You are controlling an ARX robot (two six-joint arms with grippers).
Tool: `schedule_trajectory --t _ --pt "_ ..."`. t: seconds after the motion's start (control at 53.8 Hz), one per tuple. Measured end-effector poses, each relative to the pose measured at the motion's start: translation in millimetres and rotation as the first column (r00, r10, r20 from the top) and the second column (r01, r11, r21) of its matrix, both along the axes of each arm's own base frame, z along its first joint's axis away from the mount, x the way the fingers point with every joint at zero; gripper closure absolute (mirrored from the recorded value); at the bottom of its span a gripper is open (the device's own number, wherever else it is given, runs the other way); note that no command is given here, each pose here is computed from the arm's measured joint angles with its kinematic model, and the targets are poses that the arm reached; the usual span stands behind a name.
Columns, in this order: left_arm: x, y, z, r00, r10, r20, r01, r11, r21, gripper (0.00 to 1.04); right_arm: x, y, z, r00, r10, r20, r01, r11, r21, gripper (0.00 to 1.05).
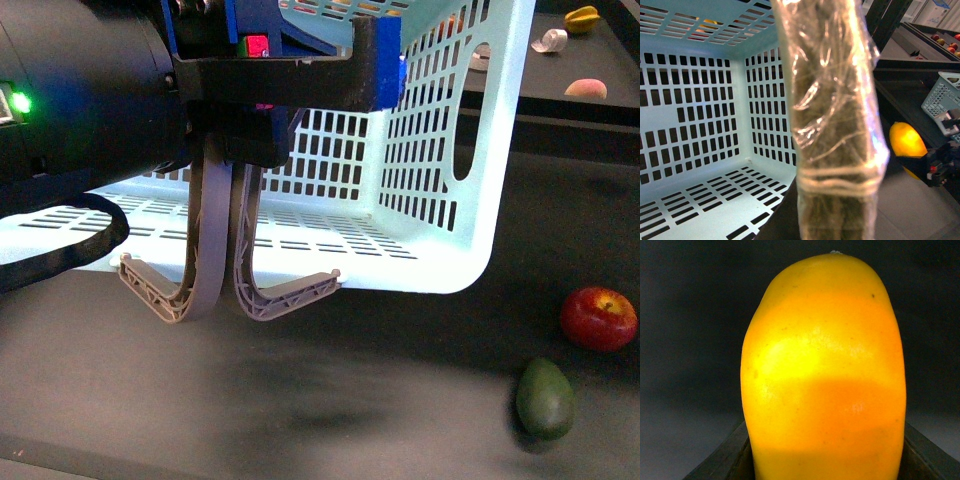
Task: Pick mango with right arm and hold basket with left
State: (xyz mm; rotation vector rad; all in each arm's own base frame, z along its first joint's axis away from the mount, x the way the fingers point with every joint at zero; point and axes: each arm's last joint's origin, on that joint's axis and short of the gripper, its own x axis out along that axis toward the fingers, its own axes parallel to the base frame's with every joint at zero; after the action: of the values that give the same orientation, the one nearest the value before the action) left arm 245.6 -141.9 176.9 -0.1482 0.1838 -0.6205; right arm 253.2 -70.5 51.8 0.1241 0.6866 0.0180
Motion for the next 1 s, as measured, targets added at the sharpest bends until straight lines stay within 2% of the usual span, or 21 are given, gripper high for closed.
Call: schedule_trajectory --t 0.316,0.502,0.743,1.003 --pt "0 0 0 1.000 0.000 0.000 0.000 1.000 0.000 0.97 -6 53 89 0.971 0.146 0.188 -0.166 0.982 0.093 0.48" --pt "0 0 0 1.000 0.000 0.000 0.000 1.000 0.000 0.97 -5 88 123 0.936 0.235 0.263 -0.278 0.950 0.139 0.48" --pt "0 0 0 1.000 0.000 0.000 0.000 1.000 0.000 0.97 6 132 139 0.905 0.308 0.295 -0.362 0.920 0.148 0.48" --pt "0 0 0 1.000 0.000 0.000 0.000 1.000 0.000 0.97 22 172 127 0.893 0.369 0.258 -0.417 0.895 0.161 0.48"
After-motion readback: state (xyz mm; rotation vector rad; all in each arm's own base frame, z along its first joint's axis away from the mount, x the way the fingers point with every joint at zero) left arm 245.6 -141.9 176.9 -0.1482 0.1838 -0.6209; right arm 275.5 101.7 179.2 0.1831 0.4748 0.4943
